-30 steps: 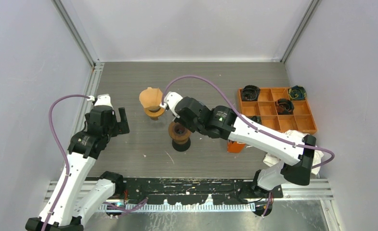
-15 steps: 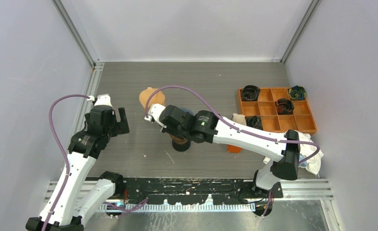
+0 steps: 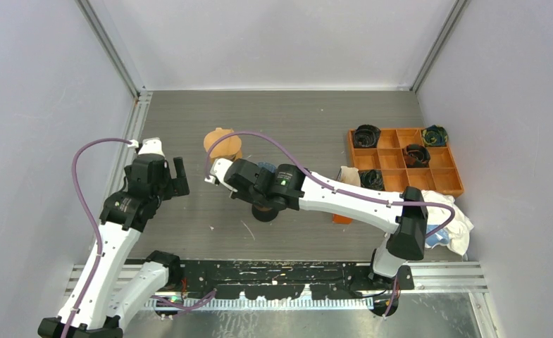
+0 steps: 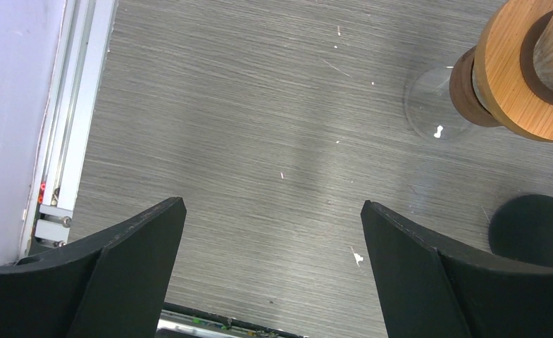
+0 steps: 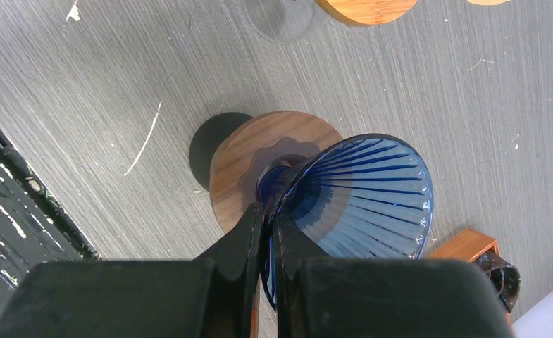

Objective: Place the coffee filter in the dripper
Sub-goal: Place the coffee dripper in the dripper holder.

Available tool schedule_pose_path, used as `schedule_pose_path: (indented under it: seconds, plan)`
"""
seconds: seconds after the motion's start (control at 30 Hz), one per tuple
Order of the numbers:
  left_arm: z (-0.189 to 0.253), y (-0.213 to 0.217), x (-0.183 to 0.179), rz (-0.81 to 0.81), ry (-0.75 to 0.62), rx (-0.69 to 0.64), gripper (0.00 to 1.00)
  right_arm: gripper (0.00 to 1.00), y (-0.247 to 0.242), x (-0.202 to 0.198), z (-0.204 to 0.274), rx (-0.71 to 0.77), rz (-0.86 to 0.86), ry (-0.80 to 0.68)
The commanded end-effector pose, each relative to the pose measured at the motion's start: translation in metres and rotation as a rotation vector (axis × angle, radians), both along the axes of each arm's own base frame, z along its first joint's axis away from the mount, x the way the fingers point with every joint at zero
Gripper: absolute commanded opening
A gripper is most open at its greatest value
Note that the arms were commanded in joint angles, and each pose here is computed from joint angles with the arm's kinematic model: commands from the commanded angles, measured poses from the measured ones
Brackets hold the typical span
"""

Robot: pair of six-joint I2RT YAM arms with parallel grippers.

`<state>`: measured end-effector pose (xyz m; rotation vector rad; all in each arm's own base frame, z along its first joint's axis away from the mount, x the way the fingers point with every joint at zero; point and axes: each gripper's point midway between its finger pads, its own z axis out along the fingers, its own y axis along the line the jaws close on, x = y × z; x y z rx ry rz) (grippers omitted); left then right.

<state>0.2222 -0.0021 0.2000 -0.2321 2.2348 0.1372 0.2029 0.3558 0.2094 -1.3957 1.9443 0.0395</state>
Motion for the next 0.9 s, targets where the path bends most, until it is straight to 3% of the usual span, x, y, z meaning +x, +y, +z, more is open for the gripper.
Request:
schedule_pose_path:
  seconds: [0.0, 0.37, 0.6, 0.87]
  plan:
    - [0.009, 0.0, 0.009, 0.006, -0.05, -0.011, 0.99, 0.02, 0.012, 0.005, 0.015, 0.055, 0.01, -0.039]
    - [0.008, 0.0, 0.009, 0.007, -0.048, -0.011, 0.99, 0.13, 0.009, 0.007, -0.005, 0.007, -0.002, -0.035]
    - [0.008, -0.001, 0.009, 0.005, -0.047, -0.012, 0.99, 0.31, 0.006, 0.006, -0.006, 0.007, -0.009, -0.03]
    - [0.007, -0.002, 0.012, 0.0, -0.047, -0.018, 0.99, 0.45, 0.008, 0.0, 0.012, 0.071, 0.004, -0.015]
